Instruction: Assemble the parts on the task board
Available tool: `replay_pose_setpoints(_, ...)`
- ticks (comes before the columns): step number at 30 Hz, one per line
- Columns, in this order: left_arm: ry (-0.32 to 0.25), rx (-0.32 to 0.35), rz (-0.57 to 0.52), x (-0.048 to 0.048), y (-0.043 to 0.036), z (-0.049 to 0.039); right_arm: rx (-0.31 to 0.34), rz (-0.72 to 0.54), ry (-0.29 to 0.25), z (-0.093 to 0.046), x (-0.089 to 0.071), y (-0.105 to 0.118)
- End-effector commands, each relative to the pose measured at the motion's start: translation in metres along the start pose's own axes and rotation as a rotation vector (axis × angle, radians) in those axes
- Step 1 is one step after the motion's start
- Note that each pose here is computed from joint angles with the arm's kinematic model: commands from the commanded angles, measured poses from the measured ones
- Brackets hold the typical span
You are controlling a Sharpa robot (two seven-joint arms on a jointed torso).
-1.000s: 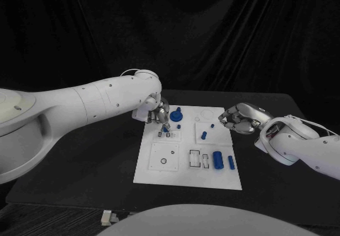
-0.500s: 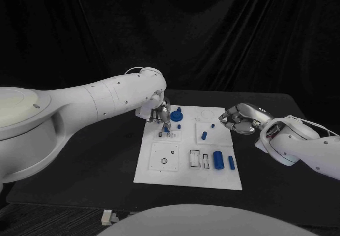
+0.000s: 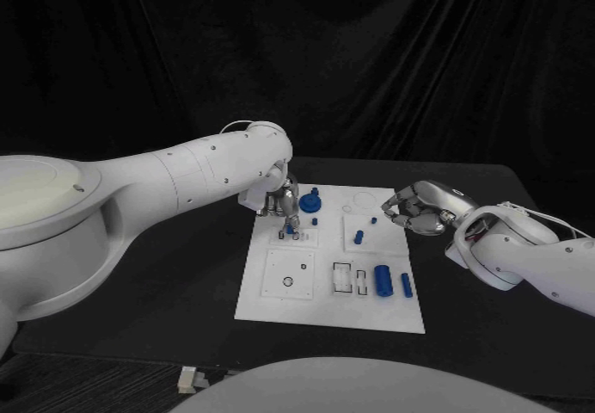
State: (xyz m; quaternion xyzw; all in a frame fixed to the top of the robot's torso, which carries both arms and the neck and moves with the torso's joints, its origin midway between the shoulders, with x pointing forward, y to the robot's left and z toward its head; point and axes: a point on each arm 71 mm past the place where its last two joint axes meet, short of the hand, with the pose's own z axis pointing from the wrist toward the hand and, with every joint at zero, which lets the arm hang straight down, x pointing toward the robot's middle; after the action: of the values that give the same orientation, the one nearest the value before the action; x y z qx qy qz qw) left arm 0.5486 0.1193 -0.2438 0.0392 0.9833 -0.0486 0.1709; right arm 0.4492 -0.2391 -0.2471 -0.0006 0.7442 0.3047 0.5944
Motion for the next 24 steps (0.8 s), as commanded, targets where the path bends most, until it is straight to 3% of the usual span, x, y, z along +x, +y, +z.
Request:
replay_pose_setpoints(1,-0.013,-0.019,0.017,0.0008,-0.0002,0.0032,0.014,0.0,0.006,0.0,0.001,-0.001)
replay_pose_setpoints(12,-0.019,-0.026,0.019,0.0069,-0.0035,0.0123,0.014,0.0,0.008,0.0,0.001,-0.001)
replay_pose_setpoints(24,-0.027,-0.02,0.015,0.0084,-0.0061,0.0143,0.015,0.0,0.009,-0.001,0.001,-0.001)
